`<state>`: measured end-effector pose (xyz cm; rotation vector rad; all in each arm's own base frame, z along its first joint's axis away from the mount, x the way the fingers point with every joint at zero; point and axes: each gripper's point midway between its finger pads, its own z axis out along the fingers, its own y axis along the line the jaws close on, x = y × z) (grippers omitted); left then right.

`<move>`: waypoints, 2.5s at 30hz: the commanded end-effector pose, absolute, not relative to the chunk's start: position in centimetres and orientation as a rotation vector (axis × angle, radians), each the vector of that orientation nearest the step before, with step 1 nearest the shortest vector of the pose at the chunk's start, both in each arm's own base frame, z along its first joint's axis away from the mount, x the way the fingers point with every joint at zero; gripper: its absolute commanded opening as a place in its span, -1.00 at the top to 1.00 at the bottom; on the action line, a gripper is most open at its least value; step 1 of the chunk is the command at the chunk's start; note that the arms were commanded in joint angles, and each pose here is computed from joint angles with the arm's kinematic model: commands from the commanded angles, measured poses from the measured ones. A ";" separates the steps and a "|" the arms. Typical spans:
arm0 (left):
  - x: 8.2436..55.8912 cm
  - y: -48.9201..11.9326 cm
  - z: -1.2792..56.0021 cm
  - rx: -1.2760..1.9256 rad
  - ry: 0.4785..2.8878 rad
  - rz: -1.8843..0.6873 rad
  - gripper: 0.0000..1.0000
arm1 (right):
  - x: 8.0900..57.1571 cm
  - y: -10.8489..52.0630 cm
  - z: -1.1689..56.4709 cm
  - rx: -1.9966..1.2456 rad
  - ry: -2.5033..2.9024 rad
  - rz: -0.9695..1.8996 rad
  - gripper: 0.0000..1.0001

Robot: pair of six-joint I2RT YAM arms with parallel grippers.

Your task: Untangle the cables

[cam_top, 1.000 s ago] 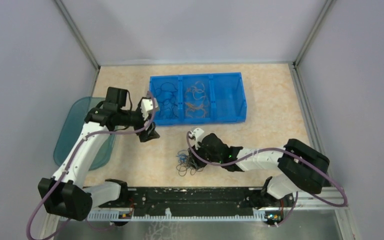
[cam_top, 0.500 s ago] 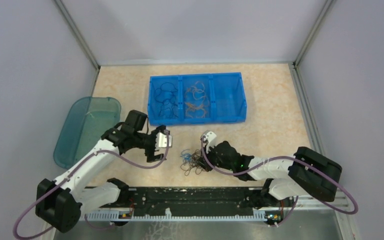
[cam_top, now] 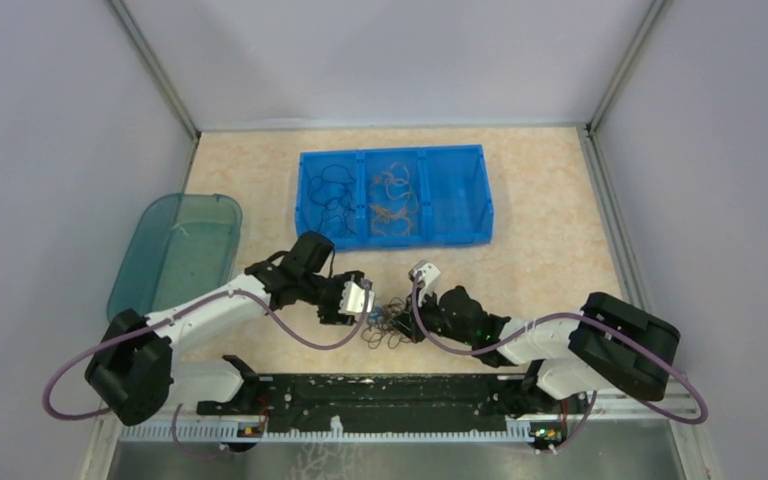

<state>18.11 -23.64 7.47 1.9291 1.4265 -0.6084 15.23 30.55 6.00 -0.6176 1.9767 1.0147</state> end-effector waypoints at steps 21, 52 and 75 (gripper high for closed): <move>18.6 -26.8 3.1 1.961 1.439 -0.574 0.05 | 15.6 30.0 7.2 -0.525 1.894 1.086 1.00; 27.8 -17.6 34.6 1.351 1.144 0.252 1.00 | 17.3 26.9 5.9 -0.429 2.036 0.861 0.93; 34.2 -18.5 35.6 1.135 1.422 0.050 1.00 | 18.5 25.6 15.5 -0.316 1.798 0.904 0.16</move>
